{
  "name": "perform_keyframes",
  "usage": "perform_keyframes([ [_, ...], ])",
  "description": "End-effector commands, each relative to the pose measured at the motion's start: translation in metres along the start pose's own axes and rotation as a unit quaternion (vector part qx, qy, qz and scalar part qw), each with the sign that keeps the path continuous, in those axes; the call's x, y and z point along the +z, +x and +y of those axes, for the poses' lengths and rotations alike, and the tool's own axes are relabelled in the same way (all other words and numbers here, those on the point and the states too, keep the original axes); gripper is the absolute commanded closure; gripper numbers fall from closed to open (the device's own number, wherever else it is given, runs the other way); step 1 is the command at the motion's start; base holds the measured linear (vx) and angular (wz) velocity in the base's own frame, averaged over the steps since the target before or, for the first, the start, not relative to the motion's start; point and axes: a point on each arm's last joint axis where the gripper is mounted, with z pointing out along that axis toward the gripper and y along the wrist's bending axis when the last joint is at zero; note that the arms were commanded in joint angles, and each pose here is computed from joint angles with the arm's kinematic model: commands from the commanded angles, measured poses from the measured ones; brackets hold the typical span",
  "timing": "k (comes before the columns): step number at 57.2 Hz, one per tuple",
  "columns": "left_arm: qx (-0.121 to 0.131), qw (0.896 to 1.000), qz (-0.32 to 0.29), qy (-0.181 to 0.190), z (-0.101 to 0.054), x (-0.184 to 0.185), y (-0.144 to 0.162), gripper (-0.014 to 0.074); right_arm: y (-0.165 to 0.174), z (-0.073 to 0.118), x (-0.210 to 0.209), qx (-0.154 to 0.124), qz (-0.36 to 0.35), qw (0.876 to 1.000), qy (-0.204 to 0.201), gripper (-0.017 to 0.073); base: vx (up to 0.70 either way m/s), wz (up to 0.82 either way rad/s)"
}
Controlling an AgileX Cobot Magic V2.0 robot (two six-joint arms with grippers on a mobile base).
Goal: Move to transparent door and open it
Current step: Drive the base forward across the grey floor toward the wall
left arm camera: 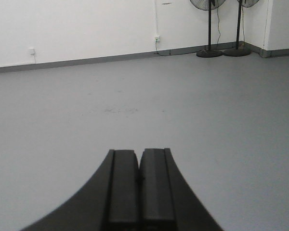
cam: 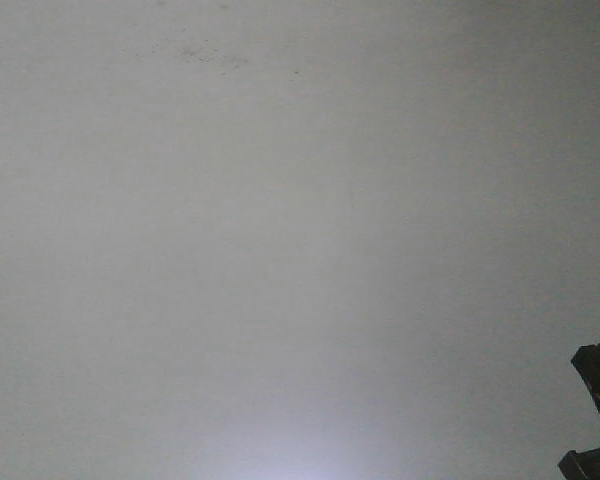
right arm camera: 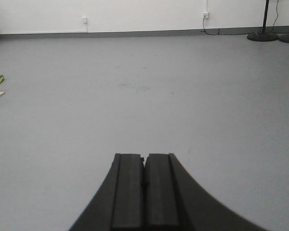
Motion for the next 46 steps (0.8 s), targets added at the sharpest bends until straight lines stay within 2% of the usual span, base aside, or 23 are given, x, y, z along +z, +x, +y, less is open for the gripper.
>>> perform_keyframes([
  [1,-0.002,0.999,-0.047,0.000,-0.0003,-0.0009,-0.0055,0.0599,-0.0075,0.0005,-0.0012,-0.002,-0.049,0.999,-0.003,0.0565,0.00,0.00],
  [46,-0.002,0.999,-0.047,0.000,-0.0003,-0.0009,-0.0055,0.0599,-0.0075,0.0005,-0.0012,-0.002,-0.049,0.999,-0.003,0.0565,0.00,-0.01],
])
